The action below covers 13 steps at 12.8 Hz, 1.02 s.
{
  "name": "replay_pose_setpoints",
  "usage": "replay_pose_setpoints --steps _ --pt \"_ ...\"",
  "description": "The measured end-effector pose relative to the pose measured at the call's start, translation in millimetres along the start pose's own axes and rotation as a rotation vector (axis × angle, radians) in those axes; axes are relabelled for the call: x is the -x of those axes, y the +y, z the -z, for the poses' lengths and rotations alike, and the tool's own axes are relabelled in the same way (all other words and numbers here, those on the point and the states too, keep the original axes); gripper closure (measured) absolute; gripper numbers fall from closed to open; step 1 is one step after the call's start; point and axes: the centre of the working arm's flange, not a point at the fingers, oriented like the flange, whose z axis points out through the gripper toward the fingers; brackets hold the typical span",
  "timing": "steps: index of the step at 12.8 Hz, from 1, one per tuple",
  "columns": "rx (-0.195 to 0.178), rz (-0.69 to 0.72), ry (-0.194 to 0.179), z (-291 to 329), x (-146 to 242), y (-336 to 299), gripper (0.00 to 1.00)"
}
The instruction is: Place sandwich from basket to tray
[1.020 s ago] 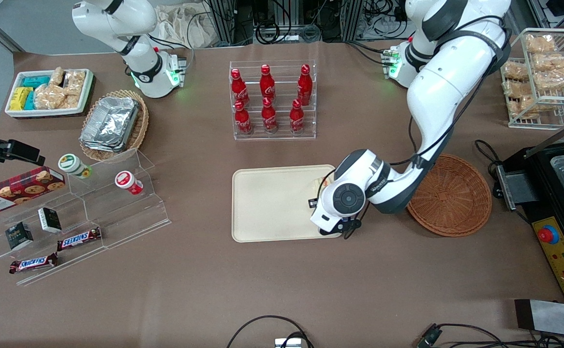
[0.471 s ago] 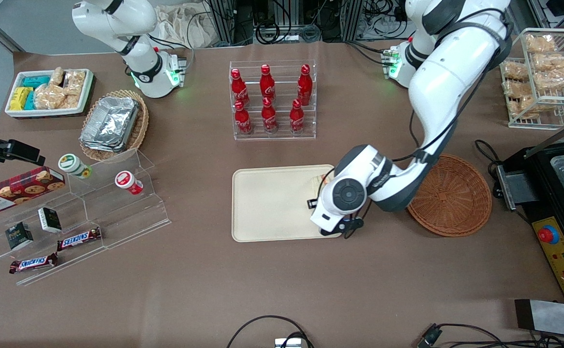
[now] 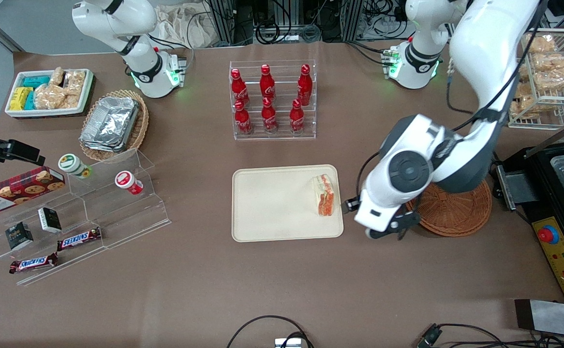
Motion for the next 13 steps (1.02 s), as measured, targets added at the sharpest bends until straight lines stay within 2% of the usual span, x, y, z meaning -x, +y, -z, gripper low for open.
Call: replay_pose_setpoints --steps 1,3,4,8,11,13 --pt "-0.005 -0.001 0.007 12 2 -16 0.00" --pt "-0.040 -0.004 0.029 17 18 -39 0.00" --pt "-0.040 -0.008 0.042 16 27 -49 0.00" --pt "-0.055 -0.056 0.051 21 48 -82 0.00" --pt "-0.012 -0.095 0.018 41 28 -129 0.00" --pt "-0.004 -0.119 0.002 59 12 -173 0.00"
